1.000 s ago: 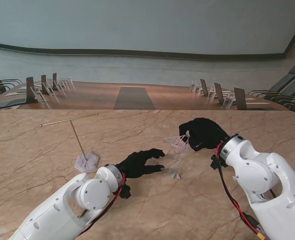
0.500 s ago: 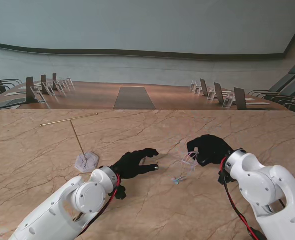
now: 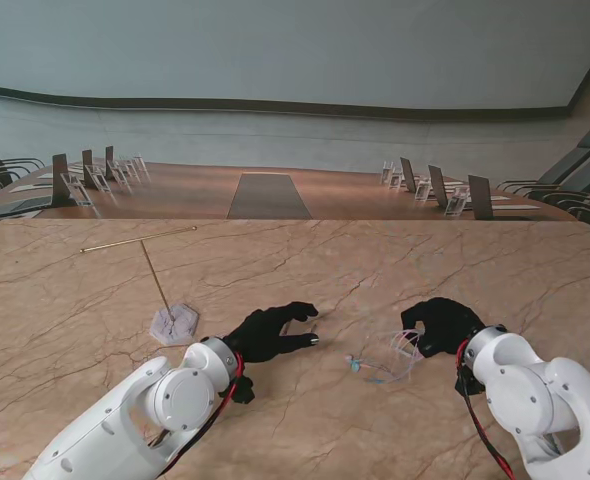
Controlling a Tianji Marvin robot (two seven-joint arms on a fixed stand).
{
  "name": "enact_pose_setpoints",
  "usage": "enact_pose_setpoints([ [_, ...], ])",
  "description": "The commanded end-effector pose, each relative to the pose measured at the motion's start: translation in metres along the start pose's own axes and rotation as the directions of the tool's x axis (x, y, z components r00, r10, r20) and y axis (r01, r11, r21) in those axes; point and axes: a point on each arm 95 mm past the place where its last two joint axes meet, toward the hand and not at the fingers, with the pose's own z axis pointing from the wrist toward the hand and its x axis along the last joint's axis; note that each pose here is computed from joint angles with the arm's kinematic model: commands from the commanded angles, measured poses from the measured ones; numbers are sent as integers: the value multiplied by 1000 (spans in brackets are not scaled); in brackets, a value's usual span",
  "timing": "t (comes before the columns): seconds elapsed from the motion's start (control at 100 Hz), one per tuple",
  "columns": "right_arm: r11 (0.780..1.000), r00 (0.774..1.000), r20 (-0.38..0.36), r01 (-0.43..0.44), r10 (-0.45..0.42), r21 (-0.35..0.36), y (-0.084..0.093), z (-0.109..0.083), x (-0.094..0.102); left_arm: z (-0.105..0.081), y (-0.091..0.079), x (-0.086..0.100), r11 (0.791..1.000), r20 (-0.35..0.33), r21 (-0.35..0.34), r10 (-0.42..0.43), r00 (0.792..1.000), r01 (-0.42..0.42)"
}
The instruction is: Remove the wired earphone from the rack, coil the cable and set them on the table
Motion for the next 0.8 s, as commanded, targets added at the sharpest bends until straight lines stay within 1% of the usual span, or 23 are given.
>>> enact_pose_setpoints([
  [0.0,999,1000,28,-7,6,36,-13,1,-6,1,5,1,1000,6,-13,-14,1000,14],
  [0.17,998,997,74,-21,16,60,-25,7,-15,2,7,0,1000,12,-19,-14,1000,14],
  [0.33,998,992,123,-25,18,60,-39,17,-24,2,8,-2,1000,21,-19,-15,1000,15],
  [0.46,997,987,156,-52,42,57,-49,25,-31,3,9,-2,1000,27,-23,-17,999,18],
  [0.6,997,983,177,-55,45,50,-52,28,-37,3,10,-2,1000,34,-24,-16,999,17],
  [0.79,999,982,190,-30,23,35,-49,28,-46,4,9,-2,1000,38,-26,-15,999,16],
])
